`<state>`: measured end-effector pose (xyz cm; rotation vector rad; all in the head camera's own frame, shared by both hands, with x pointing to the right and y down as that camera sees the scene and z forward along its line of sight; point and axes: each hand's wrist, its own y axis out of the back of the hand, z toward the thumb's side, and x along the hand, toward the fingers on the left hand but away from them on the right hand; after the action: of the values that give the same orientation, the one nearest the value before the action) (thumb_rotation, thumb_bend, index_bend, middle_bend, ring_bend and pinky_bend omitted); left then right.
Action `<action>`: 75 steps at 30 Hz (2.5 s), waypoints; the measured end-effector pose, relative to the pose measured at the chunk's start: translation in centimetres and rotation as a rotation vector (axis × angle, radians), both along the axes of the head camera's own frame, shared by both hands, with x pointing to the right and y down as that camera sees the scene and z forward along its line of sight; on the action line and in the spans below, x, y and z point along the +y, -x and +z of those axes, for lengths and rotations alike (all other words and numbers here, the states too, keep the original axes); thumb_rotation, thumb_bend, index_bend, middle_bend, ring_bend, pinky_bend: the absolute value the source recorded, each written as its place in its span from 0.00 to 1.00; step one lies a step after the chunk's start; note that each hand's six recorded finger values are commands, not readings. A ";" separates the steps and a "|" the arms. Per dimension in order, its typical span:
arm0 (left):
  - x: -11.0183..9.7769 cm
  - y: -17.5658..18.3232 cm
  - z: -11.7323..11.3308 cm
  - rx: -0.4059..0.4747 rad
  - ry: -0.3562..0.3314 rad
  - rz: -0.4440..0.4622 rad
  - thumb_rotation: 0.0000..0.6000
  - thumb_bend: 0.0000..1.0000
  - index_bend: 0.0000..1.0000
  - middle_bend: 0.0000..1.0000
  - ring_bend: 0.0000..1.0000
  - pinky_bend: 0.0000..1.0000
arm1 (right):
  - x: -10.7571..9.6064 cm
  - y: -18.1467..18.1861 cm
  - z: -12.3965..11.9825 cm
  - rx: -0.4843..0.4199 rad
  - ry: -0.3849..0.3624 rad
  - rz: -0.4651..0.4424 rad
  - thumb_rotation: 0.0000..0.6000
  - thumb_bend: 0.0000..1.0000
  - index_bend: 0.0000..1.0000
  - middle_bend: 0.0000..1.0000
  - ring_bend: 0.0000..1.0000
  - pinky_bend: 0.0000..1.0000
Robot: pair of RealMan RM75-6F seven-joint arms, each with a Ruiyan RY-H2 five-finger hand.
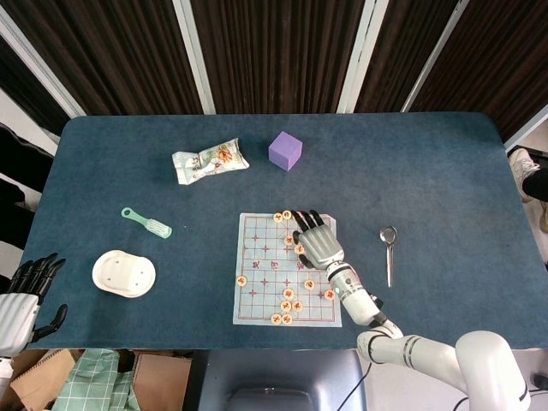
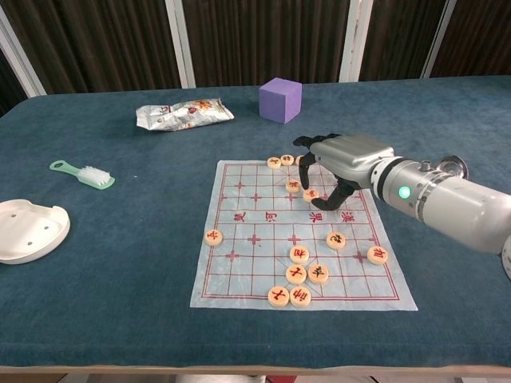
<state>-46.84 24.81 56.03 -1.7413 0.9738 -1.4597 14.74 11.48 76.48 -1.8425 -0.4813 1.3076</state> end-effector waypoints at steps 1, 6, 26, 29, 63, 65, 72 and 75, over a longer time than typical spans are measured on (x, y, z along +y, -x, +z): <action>0.0 0.0 0.0 0.001 -0.001 -0.001 1.00 0.43 0.00 0.00 0.00 0.00 | 0.0 0.0 0.0 0.002 0.000 0.000 1.00 0.50 0.56 0.03 0.00 0.00; -0.1 0.1 0.0 -0.001 0.001 -0.007 1.00 0.43 0.00 0.00 0.00 0.00 | 0.0 -0.1 0.4 0.017 0.000 -0.001 1.00 0.50 0.57 0.03 0.00 0.00; 0.1 0.2 -0.3 0.000 -0.003 -0.005 1.00 0.43 0.00 0.00 0.00 0.00 | -2.0 -1.7 -1.1 -0.032 -0.042 0.091 1.00 0.50 0.64 0.07 0.00 0.00; 0.1 0.1 -0.3 0.000 -0.003 -0.003 1.00 0.43 0.00 0.00 0.00 0.00 | -2.7 -2.4 -0.9 -0.021 -0.046 0.117 1.00 0.50 0.64 0.07 0.00 0.00; 0.0 0.1 0.2 0.013 0.030 -0.008 1.00 0.43 0.00 0.00 0.00 0.00 | -3.9 -2.0 1.9 0.013 -0.002 0.143 1.00 0.50 0.30 0.05 0.00 0.00; 0.1 0.1 0.2 0.022 0.033 -0.004 1.00 0.43 0.00 0.00 0.00 0.00 | -3.9 -2.0 1.5 0.001 -0.005 0.144 1.00 0.50 0.27 0.04 0.00 0.00; 0.1 0.4 -0.3 0.007 0.017 -0.004 1.00 0.43 0.00 0.00 0.00 0.00 | -2.8 -3.8 -3.4 -0.094 -0.070 0.141 1.00 0.50 0.07 0.00 0.00 0.00; 0.0 0.6 -0.6 -0.016 -0.013 -0.011 1.00 0.43 0.00 0.00 0.00 0.00 | -1.2 -6.3 -7.2 -0.129 -0.105 0.141 1.00 0.49 0.00 0.00 0.00 0.00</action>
<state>-47.48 24.78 55.38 -1.7149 0.9841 -1.4691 21.06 10.33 69.26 -1.8396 -0.7461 1.2354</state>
